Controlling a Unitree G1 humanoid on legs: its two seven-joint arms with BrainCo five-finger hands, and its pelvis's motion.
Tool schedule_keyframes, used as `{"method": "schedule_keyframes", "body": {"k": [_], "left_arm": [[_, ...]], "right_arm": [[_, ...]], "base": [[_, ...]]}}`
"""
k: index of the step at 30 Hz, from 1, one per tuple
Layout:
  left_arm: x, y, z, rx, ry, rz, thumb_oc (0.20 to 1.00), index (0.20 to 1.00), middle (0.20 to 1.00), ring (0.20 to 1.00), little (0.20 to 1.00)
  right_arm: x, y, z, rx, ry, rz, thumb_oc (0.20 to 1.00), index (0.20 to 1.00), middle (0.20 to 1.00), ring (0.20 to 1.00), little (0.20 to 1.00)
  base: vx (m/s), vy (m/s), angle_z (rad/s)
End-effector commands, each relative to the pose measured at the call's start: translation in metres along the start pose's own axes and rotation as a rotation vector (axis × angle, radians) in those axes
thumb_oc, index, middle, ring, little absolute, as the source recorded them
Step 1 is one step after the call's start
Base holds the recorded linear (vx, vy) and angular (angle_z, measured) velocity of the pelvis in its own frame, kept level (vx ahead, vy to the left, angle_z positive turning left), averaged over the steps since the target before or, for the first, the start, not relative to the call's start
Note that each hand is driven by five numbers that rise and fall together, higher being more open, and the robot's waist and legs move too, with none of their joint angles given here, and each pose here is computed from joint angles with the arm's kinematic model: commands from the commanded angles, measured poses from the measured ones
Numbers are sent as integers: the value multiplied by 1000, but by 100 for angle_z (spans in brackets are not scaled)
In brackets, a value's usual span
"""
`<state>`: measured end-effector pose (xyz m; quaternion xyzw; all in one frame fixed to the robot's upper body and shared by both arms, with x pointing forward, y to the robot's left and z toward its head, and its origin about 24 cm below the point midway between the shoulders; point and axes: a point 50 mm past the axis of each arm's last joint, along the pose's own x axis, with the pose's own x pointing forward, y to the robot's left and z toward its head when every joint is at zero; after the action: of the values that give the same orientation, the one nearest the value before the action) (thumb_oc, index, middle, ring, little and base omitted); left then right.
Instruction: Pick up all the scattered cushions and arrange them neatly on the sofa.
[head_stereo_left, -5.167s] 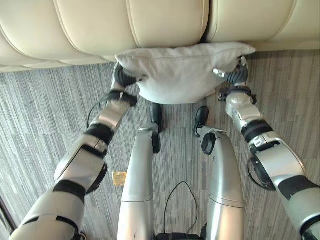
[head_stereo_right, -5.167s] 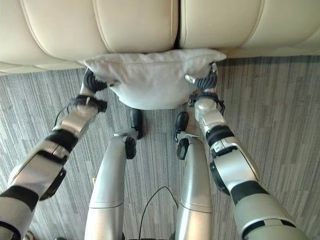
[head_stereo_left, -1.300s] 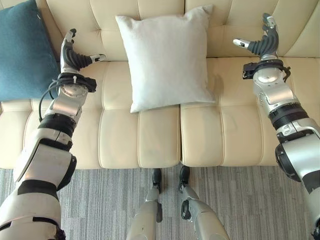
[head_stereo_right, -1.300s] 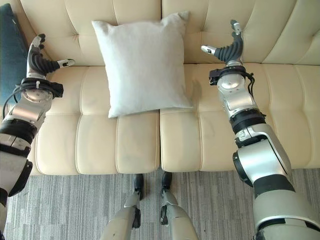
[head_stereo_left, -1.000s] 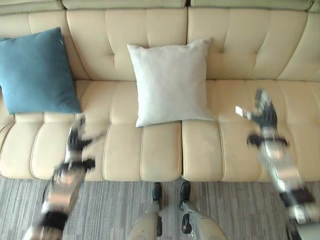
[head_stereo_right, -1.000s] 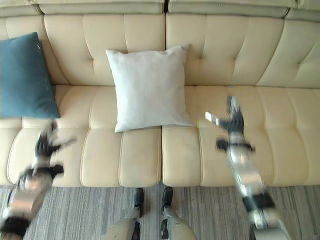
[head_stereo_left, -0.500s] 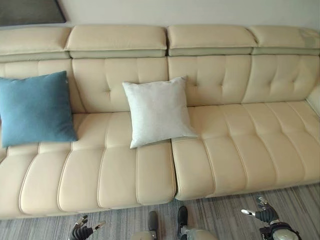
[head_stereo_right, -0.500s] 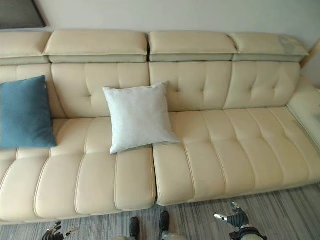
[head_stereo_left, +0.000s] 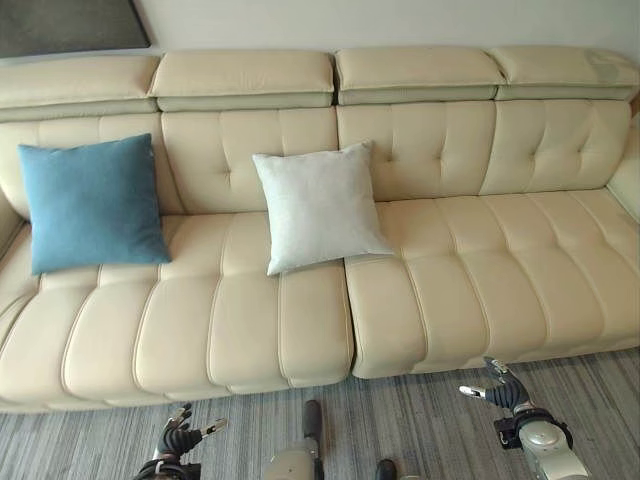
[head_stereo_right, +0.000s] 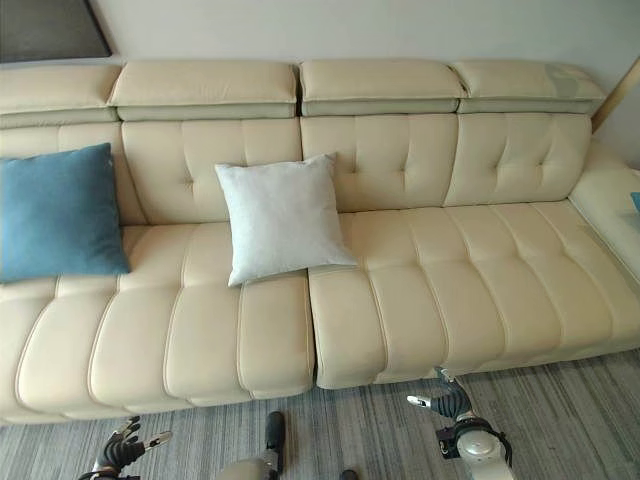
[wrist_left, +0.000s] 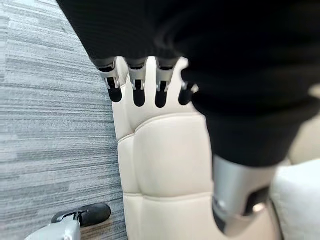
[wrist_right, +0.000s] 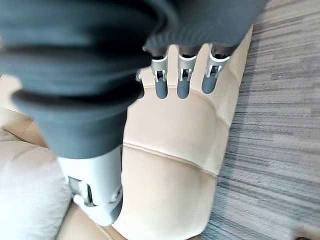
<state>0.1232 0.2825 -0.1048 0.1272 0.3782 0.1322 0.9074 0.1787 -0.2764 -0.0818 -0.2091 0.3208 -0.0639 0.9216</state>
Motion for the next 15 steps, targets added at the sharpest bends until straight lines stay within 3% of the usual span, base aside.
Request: {"method": "schedule_keyframes", "body": {"k": [1,9,15], "left_arm": [[9,6,29,34,-115,21,1000,1000,1000,1000,1000],[9,-7,28,78,-111,-51,1000,1000,1000,1000,1000],[10,-14,43,113,-165,-95,1000,1000,1000,1000,1000]], "right_arm": [[7,-21,28,28,-110,-80,1000,1000,1000,1000,1000],[3,-15,14,80,-62,-76,1000,1000,1000,1000,1000],[4,0,10,127,-26,-58,1000,1000,1000,1000,1000]], "base": [[-102,-30,-11],[4,30,-29],[-33,93,-80]]}}
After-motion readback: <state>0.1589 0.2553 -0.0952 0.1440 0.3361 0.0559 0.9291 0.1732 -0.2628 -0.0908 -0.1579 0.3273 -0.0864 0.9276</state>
